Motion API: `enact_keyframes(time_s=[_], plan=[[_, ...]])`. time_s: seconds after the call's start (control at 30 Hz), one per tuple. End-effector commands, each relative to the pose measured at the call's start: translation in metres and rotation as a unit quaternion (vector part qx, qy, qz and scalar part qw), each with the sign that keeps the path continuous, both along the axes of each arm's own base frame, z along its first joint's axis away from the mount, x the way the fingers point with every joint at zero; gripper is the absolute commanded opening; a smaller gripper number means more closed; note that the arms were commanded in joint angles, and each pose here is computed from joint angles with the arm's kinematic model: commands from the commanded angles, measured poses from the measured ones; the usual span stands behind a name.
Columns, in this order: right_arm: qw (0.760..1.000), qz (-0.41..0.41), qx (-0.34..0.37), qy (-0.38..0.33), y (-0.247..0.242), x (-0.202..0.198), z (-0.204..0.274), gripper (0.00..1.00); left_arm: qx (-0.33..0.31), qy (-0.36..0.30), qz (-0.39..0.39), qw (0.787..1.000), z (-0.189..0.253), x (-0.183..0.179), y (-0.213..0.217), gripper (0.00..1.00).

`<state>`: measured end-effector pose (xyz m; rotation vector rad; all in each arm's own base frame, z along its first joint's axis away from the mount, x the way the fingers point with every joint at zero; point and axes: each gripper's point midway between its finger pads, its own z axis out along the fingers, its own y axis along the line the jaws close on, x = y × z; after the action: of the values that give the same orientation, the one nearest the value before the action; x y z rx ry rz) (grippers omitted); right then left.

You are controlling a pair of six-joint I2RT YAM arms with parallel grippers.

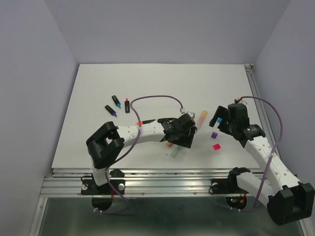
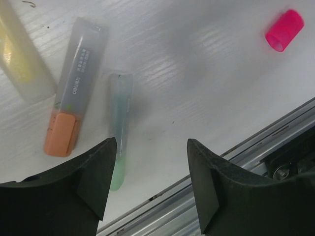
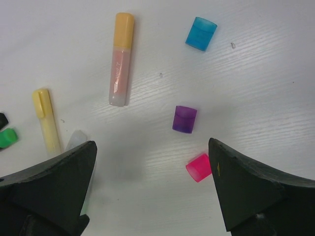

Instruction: Open the pen caps

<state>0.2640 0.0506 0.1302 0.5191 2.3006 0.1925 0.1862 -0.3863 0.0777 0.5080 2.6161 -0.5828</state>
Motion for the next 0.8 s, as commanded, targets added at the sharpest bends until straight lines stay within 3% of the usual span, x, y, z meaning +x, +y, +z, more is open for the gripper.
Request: enact_keyframes(time_s=[0.0,0.77], plan=[[1.000,-0.020,-0.004,-0.013,-0.008,0.001,0.005,1.00,-0.003,-0.017,-0.011,1.000,0.014,0.003,-0.017,0.70],[1.000,-0.017,-0.001,-0.012,-0.006,-0.001,0.004,1.00,0.076,-0.025,0.016,0.997,-0.027,0.012,-0.007,0.64]])
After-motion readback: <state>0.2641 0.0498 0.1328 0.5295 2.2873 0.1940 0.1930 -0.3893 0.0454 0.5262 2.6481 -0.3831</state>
